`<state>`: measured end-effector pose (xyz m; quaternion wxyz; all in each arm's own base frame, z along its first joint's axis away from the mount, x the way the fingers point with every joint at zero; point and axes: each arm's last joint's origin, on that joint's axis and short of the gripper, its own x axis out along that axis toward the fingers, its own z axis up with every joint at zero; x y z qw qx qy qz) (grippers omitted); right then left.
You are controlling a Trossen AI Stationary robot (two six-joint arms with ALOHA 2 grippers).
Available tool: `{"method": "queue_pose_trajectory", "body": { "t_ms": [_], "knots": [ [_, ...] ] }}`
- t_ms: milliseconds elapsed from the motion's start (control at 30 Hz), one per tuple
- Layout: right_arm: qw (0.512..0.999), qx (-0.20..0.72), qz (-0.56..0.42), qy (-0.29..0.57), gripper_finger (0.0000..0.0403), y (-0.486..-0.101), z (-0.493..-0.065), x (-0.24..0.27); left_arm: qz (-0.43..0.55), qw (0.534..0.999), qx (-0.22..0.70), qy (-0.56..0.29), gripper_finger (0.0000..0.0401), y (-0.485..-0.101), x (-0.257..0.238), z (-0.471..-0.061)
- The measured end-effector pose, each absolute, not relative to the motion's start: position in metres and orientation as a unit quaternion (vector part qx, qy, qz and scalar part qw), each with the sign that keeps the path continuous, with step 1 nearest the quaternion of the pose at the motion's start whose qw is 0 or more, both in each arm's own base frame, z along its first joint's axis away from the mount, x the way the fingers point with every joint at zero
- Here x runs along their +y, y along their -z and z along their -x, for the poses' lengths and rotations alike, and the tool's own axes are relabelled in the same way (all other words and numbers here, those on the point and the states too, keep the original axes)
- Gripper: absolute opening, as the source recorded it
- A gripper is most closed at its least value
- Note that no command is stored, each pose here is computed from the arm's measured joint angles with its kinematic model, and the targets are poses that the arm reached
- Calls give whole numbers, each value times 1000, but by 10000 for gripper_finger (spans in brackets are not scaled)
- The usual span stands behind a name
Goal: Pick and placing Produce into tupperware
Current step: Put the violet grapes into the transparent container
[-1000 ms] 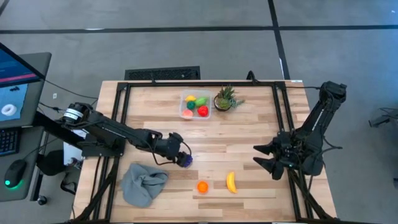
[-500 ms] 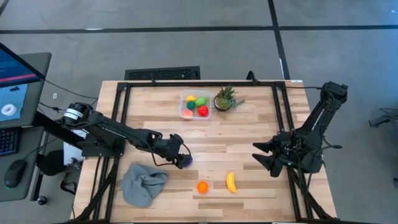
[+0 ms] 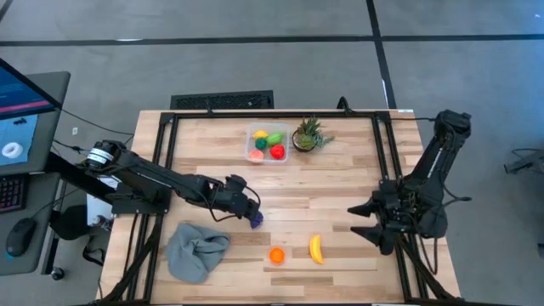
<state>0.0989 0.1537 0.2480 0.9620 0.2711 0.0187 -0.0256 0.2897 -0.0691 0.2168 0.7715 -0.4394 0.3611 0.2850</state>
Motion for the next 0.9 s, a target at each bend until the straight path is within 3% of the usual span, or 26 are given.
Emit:
{"method": "queue_pose_trajectory", "body": {
  "t_ms": [200,433,633,900],
  "knots": [
    [964,22,-264,15,363,-248,-96,156,442,770,362,-285,302,-221,-72,-300],
    [964,21,-265,17,363,-248,-96,156,382,748,461,-287,333,-206,-94,-337],
    [961,22,-277,5,363,-249,-92,158,315,731,505,-335,339,-207,-99,-348],
    [957,23,-288,5,363,-248,-92,158,322,714,515,-348,339,-199,-92,-353]
  ]
}}
